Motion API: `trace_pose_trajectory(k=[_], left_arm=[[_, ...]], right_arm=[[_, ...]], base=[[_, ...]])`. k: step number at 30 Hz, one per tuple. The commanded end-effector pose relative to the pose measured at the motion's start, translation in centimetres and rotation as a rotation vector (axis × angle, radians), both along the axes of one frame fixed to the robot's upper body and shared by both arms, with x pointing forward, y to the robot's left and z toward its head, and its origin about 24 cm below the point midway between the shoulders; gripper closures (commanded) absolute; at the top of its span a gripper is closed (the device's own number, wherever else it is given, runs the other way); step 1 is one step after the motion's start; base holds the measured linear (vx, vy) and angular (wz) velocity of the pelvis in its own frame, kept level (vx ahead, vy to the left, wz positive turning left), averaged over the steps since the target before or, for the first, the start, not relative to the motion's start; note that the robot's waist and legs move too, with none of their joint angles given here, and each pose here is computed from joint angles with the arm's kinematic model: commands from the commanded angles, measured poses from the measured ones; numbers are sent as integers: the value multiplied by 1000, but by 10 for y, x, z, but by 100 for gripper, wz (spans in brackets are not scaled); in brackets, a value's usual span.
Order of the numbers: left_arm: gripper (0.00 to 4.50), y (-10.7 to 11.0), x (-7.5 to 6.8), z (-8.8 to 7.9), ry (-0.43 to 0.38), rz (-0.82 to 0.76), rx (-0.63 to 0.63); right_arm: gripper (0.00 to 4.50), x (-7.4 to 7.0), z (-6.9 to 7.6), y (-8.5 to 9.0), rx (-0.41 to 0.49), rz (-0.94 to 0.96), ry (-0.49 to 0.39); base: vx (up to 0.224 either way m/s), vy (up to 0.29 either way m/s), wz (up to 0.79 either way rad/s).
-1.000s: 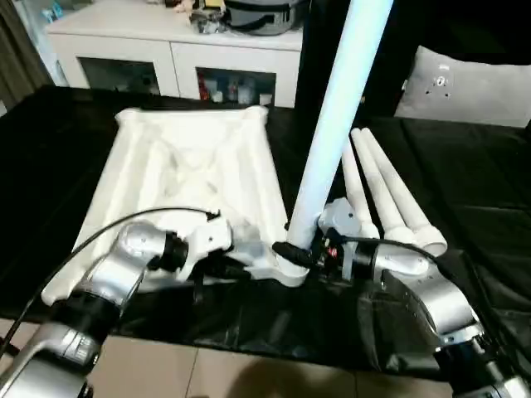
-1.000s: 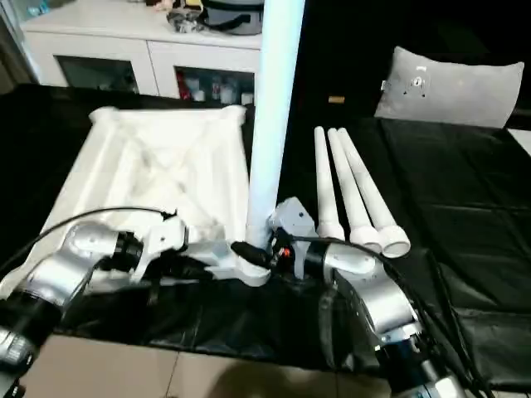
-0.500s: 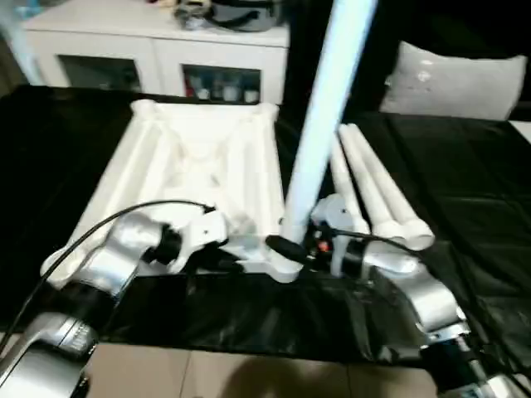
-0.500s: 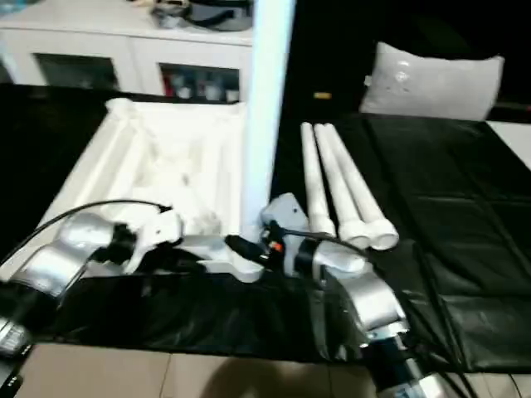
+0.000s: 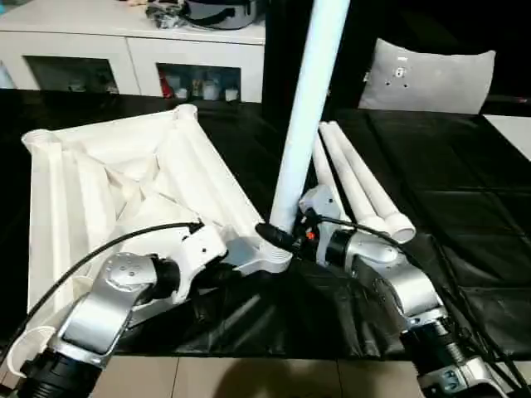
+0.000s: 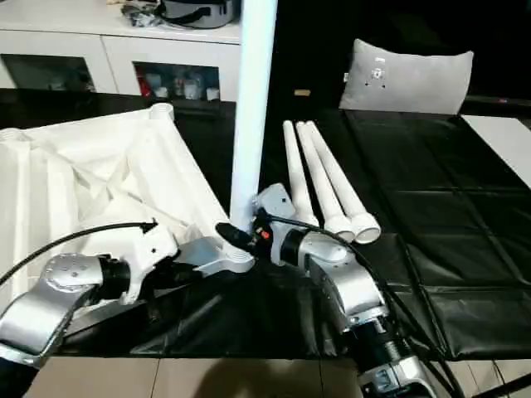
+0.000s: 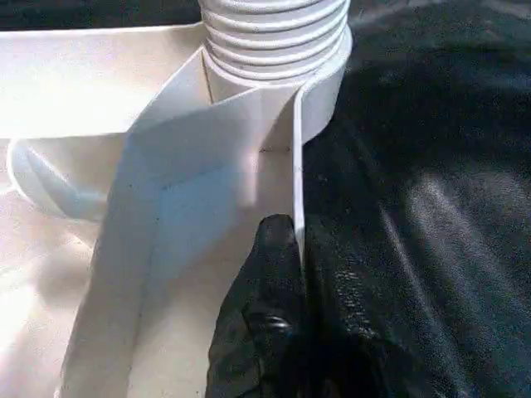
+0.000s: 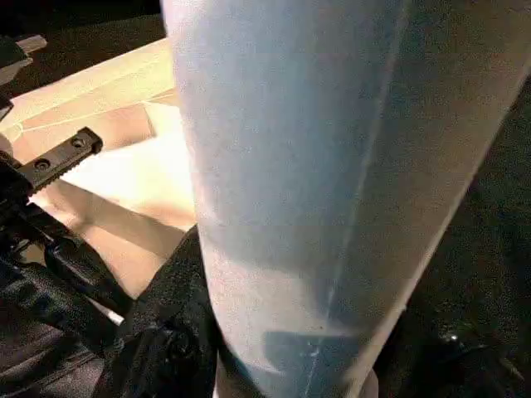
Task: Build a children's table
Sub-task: Insert table leg to table base
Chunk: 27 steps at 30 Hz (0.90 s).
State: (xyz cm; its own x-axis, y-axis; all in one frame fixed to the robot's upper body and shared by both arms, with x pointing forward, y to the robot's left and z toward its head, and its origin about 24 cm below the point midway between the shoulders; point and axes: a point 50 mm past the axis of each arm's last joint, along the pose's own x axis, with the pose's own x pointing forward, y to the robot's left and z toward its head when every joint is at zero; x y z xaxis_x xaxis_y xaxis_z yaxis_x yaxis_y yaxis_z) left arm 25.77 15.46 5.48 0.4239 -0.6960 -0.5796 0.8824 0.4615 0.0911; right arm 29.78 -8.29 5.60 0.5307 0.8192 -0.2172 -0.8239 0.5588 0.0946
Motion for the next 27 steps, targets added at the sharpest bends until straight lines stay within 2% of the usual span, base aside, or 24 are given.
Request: trace_pose_trajectory(k=[1, 5, 10, 11, 13, 21, 27], left_arm=[[450, -8, 7, 26, -126, -22, -18], [450, -7, 9, 28, -148, -8, -15], [450, -7, 13, 28, -155, -12, -18], [450, -6, 13, 27, -156, -14, -16], [450, -6, 14, 27, -160, -11, -18], [450, -2, 20, 26, -163, -33, -9], [450, 1, 25, 24, -152, -52, 1]], right_arm=[[259, -19, -53, -11, -146, -27, 233], [259, -19, -55, -10, -154, -32, 231], [259, -12, -54, -9, -120, -82, 226], [224, -11, -53, -8, -107, -82, 227], [189, -9, -53, -8, -100, -92, 225], [123, -6, -50, -11, -66, -99, 204], [71, -11, -41, -22, -18, -88, 127]], base=[[0, 0, 0], [0, 0, 0], [0, 0, 0], [0, 0, 0], [0, 0, 0], [0, 0, 0], [0, 0, 0]])
